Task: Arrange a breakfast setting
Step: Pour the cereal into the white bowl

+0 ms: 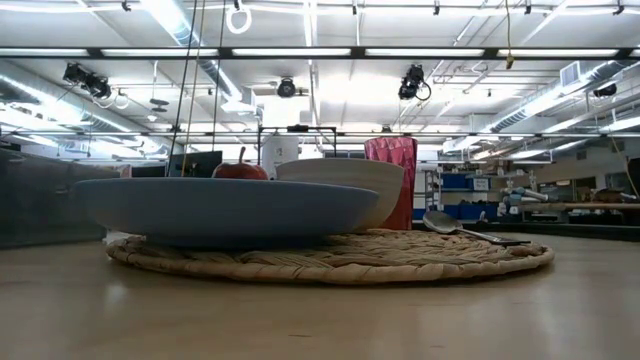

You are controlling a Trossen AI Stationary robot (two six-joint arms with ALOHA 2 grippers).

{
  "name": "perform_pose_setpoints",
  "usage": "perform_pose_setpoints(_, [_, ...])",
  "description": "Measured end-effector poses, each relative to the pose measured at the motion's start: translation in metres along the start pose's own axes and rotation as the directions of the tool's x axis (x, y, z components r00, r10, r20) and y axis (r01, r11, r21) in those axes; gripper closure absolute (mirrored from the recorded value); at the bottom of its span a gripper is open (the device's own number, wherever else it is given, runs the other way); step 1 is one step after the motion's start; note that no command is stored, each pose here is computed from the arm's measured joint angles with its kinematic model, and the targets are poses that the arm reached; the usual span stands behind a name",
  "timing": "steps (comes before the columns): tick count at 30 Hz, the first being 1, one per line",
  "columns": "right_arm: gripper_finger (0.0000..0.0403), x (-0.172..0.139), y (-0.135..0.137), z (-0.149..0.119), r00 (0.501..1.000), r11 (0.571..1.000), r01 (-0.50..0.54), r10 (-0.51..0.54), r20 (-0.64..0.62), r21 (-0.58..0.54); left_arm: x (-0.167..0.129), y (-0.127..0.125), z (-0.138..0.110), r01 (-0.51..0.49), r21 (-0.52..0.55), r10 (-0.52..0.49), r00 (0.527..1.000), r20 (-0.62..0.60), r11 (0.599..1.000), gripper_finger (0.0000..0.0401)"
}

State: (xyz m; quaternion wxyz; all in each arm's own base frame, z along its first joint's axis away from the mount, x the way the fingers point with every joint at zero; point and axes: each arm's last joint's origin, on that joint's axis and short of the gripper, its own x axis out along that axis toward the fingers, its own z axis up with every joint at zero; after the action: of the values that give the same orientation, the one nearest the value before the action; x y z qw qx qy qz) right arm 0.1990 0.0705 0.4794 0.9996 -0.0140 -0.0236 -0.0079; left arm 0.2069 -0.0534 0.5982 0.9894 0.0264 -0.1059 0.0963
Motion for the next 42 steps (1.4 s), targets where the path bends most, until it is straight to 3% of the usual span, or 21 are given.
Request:
perform_pose_setpoints(4, [0.0081, 0.021, 0.000, -0.013, 0.994, 0.998, 0.052, -0.054, 0.098, 0.019, 0.010, 0.006, 0.007, 0.028, -0.006, -0.027, 0.993, 0.114, 1.000, 0.0230])
perform_pose_setpoints(9, [0.0062, 0.034, -0.008, -0.006, 0.945, 0.993, 0.114, -0.113, 0.306, 0.013, 0.026, 0.008, 0.005, 0.093, 0.012, -0.094, 0.976, 0.195, 0.996, 0.0230])
perform_pose_setpoints(13, [0.0040, 0.041, -0.011, -0.001, 0.911, 0.998, 0.051, -0.033, 0.412, -0.031, 0.041, 0.009, -0.002, 0.089, 0.000, -0.087, 0.975, 0.204, 0.996, 0.0230])
perform_pose_setpoints(19, [0.0026, 0.039, -0.018, 0.008, 0.851, 0.999, 0.028, -0.006, 0.525, -0.034, 0.073, 0.008, -0.020, 0.101, -0.038, -0.090, 0.972, 0.217, 0.994, 0.0230])
perform_pose_setpoints(24, [0.0036, 0.035, -0.022, 0.013, 0.816, 1.000, 0.013, 0.006, 0.578, -0.029, 0.097, 0.006, -0.034, 0.115, -0.077, -0.094, 0.967, 0.237, 0.990, 0.0230])
perform_pose_setpoints(28, [0.0071, 0.031, -0.024, 0.017, 0.795, 1.000, 0.029, -0.017, 0.606, -0.010, 0.108, 0.006, -0.042, 0.111, -0.098, -0.085, 0.968, 0.238, 0.989, 0.0225])
perform_pose_setpoints(32, [0.0112, 0.031, -0.024, 0.018, 0.790, 0.999, 0.050, -0.042, 0.611, 0.003, 0.110, 0.009, -0.045, 0.119, -0.117, -0.092, 0.972, 0.216, 0.986, 0.0202])
perform_pose_setpoints(37, [0.0112, 0.029, -0.025, 0.017, 0.793, 0.997, 0.074, -0.059, 0.606, 0.000, 0.094, 0.014, -0.038, 0.141, -0.096, -0.124, 0.979, 0.161, 0.985, 0.0134])
perform_pose_setpoints(42, [0.0114, 0.015, -0.029, 0.008, 0.778, 0.997, 0.071, -0.080, 0.623, 0.039, 0.067, 0.022, -0.039, 0.144, -0.029, -0.145, 0.989, -0.039, 0.989, 0.0073])
